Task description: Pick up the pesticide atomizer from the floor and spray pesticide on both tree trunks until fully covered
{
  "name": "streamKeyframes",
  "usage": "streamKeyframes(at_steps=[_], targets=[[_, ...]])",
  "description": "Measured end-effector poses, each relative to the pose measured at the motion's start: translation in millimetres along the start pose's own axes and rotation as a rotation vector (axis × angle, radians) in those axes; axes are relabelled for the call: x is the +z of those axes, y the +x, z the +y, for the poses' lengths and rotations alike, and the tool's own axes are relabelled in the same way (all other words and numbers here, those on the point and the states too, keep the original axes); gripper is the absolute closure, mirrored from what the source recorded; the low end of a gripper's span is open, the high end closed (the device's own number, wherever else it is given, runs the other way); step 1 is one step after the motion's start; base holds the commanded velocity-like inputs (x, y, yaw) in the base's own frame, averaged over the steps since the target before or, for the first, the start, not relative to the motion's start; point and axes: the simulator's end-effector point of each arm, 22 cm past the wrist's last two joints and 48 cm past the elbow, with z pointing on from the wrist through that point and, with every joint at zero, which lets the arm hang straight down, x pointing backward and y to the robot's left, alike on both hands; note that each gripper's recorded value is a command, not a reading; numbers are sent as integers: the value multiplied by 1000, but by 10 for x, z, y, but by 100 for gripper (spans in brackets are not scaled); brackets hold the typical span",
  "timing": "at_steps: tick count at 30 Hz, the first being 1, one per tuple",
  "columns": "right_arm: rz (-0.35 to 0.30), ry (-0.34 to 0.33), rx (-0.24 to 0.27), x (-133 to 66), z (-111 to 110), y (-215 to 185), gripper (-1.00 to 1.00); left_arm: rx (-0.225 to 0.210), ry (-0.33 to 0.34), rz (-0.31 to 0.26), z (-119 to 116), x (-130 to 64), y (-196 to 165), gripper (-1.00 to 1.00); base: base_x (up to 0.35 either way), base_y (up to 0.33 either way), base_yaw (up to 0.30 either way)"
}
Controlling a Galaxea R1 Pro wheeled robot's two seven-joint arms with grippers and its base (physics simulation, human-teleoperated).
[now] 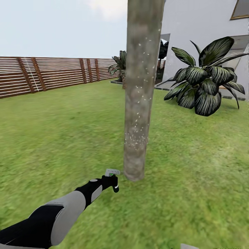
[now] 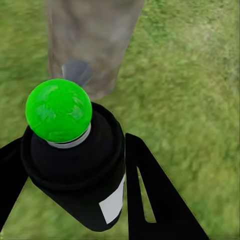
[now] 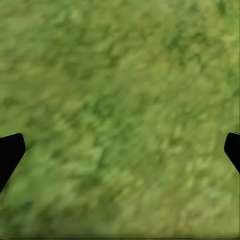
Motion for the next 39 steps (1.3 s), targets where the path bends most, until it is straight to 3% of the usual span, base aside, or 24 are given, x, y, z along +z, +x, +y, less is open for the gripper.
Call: streamKeyframes(at_steps=[39], targets=[[0, 0, 0, 0, -1, 0, -100, -1, 0, 1, -1, 0, 5, 100, 9, 350, -236]])
